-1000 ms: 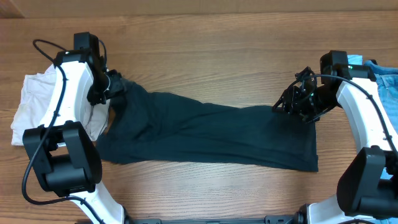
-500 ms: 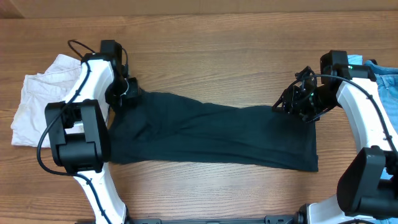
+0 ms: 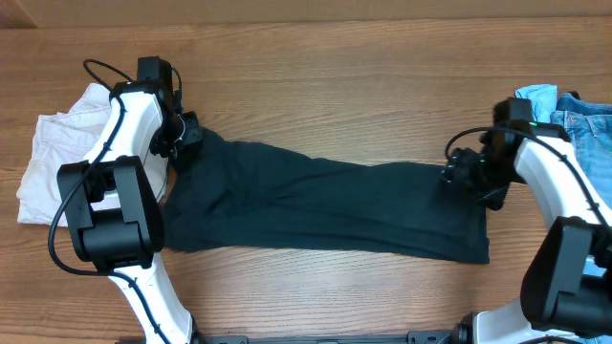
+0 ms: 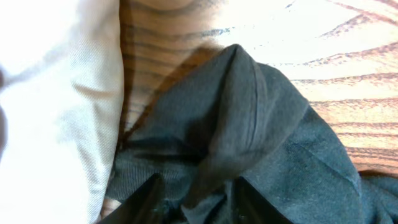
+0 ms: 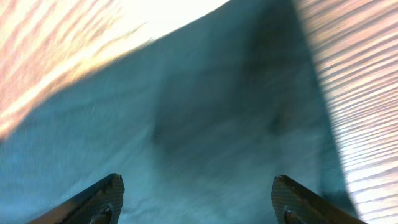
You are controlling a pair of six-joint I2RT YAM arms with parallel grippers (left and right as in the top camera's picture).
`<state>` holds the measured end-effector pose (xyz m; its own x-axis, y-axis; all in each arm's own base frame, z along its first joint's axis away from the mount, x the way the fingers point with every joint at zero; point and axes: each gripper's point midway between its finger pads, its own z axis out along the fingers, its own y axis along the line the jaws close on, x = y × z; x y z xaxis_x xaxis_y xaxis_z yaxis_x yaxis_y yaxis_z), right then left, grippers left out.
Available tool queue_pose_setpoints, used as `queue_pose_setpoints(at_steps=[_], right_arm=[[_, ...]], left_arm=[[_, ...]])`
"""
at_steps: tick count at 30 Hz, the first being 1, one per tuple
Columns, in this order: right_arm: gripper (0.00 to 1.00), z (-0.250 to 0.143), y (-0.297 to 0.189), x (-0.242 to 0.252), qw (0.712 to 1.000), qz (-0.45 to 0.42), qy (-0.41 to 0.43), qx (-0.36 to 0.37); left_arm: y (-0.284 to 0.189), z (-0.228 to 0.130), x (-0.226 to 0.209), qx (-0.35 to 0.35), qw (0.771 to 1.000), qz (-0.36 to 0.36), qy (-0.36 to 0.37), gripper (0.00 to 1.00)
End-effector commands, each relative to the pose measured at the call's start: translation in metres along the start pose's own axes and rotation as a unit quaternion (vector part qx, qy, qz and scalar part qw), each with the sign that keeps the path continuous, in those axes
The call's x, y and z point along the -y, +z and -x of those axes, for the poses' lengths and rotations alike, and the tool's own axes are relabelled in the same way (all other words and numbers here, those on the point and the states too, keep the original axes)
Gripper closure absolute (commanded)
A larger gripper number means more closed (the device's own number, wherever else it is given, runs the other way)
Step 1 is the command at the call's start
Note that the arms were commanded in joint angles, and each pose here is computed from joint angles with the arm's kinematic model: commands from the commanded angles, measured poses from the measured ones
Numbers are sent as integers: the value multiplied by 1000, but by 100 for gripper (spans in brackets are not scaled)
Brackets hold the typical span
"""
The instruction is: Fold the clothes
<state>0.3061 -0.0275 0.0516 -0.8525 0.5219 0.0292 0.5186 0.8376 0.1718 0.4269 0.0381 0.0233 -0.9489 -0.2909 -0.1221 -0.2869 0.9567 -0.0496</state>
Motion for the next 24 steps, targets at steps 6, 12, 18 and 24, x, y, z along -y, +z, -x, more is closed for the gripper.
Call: queue_pose_setpoints(at_steps=[6,12,18,24], right_arm=[[19,30,-3,40,997,23,65,40],[29,25,28,37,996,51,64,42],[75,29,40,39,993,54,92,46],[89,29,40,39,993,55,94,47]], left_arm=[[-16,14,1,33,999,-7,-5,28],[-17,20,2,43,999,-13,-5,18],[-18,24,8,51,998,-34,-6,20],[-20,28,17,56,996,-63,-6,16]])
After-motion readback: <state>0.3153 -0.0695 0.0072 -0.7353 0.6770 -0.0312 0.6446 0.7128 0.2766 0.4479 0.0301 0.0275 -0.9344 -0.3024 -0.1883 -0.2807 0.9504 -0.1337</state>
